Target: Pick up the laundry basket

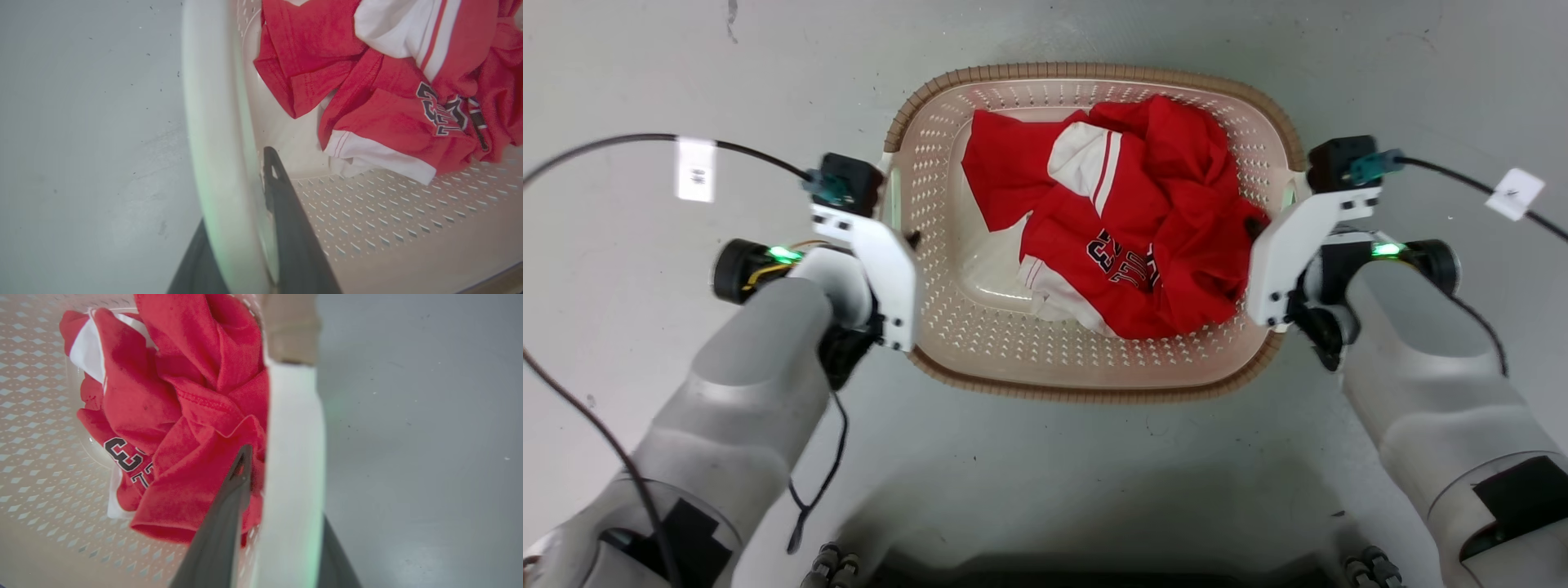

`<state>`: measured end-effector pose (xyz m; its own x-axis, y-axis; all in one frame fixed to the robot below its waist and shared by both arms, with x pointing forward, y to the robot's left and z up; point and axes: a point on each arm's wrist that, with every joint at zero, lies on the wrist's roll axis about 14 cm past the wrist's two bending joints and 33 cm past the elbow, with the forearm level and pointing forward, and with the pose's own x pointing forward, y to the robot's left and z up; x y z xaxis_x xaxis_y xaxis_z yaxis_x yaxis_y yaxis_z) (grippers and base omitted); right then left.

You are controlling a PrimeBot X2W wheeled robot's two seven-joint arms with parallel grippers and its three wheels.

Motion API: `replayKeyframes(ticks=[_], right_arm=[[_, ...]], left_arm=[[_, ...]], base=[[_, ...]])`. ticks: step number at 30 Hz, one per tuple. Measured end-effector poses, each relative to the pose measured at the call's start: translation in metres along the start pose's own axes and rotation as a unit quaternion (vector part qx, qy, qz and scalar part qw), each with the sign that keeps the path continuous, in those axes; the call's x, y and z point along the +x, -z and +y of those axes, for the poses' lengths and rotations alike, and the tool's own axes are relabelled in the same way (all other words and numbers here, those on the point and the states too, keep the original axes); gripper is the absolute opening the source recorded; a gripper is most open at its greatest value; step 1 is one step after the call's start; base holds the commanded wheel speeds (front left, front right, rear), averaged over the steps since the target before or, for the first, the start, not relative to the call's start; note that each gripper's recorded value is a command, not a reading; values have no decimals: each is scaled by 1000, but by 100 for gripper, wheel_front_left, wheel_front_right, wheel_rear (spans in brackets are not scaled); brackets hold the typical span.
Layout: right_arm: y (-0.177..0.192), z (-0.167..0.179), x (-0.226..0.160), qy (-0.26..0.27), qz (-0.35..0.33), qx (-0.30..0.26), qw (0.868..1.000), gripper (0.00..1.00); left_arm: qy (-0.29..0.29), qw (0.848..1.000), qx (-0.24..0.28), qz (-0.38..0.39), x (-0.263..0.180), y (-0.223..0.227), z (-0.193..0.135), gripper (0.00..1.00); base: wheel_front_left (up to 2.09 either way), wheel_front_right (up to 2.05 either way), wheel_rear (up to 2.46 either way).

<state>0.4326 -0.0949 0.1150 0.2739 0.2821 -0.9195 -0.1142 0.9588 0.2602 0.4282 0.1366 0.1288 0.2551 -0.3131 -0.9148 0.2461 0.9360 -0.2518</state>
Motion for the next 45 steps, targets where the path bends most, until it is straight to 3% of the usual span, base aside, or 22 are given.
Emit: replayKeyframes(ticks=[15, 27, 45], right_arm=[[-15, 1, -31, 12, 8, -18, 1000, 0], [5, 10, -111, 31, 99, -26, 994, 0], [6, 35, -221, 45, 76, -60, 994, 0]], left_arm=[[20, 1000, -11, 15, -30, -6, -15, 0], [45, 998, -4, 43, -106, -7, -45, 0], [57, 997, 26, 52, -209, 1, -83, 0]], base=[[0, 0, 0], [0, 0, 0], [0, 0, 0]])
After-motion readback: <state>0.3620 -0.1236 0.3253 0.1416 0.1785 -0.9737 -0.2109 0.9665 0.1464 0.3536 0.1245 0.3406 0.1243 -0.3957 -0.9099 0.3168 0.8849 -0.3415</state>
